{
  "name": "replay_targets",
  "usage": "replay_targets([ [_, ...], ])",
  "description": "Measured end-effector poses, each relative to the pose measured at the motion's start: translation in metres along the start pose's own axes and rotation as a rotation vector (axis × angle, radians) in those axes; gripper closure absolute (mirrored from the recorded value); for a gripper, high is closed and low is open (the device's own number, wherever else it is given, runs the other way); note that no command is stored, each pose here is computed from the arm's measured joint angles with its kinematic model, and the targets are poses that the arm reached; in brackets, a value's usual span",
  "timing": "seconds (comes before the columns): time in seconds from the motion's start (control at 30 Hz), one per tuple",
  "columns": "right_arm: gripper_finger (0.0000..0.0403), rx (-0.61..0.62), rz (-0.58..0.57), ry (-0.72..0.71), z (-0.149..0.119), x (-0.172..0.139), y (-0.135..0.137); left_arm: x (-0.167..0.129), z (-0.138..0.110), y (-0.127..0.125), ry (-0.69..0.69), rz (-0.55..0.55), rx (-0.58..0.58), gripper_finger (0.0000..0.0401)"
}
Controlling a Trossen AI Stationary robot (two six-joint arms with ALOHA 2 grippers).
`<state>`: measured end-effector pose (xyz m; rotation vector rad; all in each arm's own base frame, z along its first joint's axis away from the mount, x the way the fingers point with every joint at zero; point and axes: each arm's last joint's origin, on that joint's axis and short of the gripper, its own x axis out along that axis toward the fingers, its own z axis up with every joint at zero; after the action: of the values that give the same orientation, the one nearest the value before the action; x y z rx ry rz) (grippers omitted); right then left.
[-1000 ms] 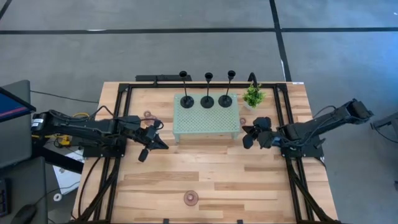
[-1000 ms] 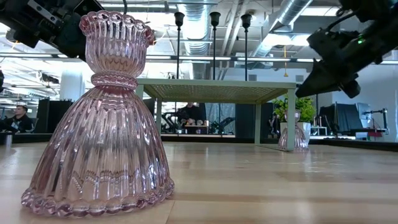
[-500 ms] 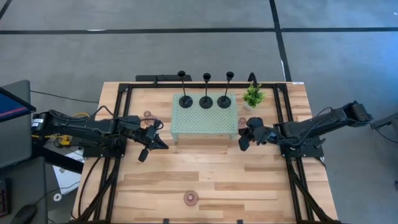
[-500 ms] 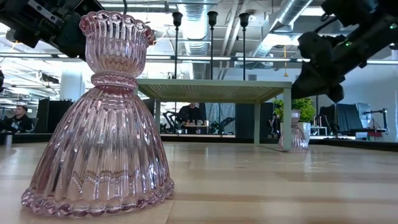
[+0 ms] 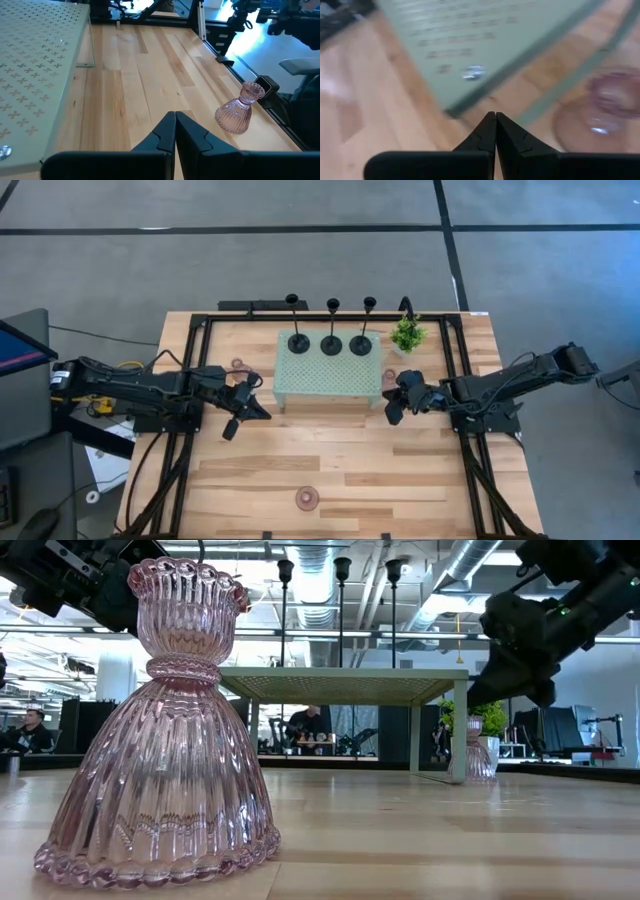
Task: Pick & Place candle stick holders
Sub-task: Put the top right glass candle holder on the shelf aligned with the other black candle holder
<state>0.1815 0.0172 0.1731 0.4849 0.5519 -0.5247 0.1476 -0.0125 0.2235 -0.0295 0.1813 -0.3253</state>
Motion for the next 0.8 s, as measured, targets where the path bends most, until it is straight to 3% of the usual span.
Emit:
replay_targets([
  [0.13,0.0403,0.000,-0.097,-0.029,0.007,-0.007,-0.007,0.000,0.000,0.000,0.000,0.000,0.000,0.0391],
  [0.37,0.0403,0.047,-0.134,-0.097,0.026,-0.013,-0.016,0.000,0.000,0.000,0.000,0.000,0.000,0.0391],
  [0.8,0.0403,0.065,-0.228,0.039,0.024,0.006,-0.032,0.000,0.000,0.000,-0.001,0.000,0.000,0.0391],
])
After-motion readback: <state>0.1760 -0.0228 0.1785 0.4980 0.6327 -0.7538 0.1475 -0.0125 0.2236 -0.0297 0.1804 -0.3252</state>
